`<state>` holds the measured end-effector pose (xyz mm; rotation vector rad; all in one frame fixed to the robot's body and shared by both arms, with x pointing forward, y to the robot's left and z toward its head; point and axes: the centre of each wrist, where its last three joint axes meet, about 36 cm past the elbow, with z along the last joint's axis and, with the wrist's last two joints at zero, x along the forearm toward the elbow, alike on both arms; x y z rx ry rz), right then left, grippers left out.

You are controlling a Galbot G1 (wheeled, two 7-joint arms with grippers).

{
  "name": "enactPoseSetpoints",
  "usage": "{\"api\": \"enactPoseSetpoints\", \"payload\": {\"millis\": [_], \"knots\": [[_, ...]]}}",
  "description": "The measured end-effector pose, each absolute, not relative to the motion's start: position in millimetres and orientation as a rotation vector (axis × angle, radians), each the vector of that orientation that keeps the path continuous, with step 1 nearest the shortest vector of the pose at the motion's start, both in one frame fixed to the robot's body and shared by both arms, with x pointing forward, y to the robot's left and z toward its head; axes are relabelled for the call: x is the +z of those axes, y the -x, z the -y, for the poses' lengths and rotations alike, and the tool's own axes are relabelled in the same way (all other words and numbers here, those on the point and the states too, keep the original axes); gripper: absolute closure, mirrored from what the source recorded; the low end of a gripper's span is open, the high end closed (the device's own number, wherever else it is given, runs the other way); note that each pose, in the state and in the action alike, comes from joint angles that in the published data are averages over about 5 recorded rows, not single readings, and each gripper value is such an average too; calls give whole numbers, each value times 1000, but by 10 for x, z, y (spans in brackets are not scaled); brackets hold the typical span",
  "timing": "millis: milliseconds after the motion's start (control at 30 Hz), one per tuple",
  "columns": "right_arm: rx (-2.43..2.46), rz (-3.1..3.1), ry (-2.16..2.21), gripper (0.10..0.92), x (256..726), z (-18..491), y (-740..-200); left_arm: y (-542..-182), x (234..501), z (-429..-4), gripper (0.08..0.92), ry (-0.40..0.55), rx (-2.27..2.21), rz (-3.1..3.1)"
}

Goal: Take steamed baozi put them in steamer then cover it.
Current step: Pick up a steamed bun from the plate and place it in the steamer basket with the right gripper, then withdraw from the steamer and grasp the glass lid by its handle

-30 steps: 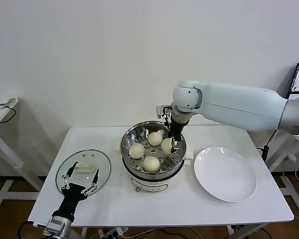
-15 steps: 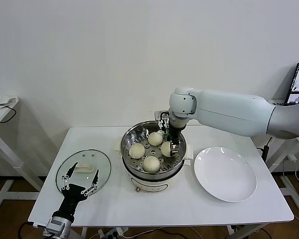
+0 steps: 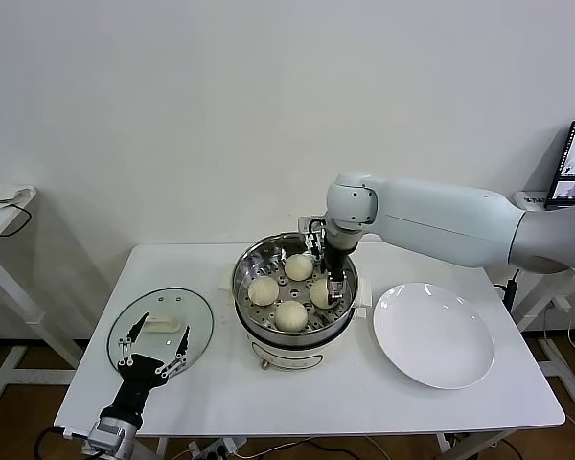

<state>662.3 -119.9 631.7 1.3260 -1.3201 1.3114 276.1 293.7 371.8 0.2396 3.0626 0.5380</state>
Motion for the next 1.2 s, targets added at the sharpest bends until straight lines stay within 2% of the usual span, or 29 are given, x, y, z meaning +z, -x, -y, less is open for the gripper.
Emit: {"api": "enactPoseSetpoints", "payload": {"millis": [333,633,900,1200], "knots": [[1211,1465,-1374,200,6836,1710,-6589,-2743,3756,-2898,177,-237,531,-3058],[1081,1808,-1420,200,6946,2501,-6347,-2780,3829,-2878,177,-201,494,-3059],[933,2314,-1344,200,6680,3171,-5897,-2827,3887,-2843,177,-178,427,-3076],[678,2871,-1081,200,6106,3477,-5285,-2858,3837,-2816,177,-180,402,-3087]]}}
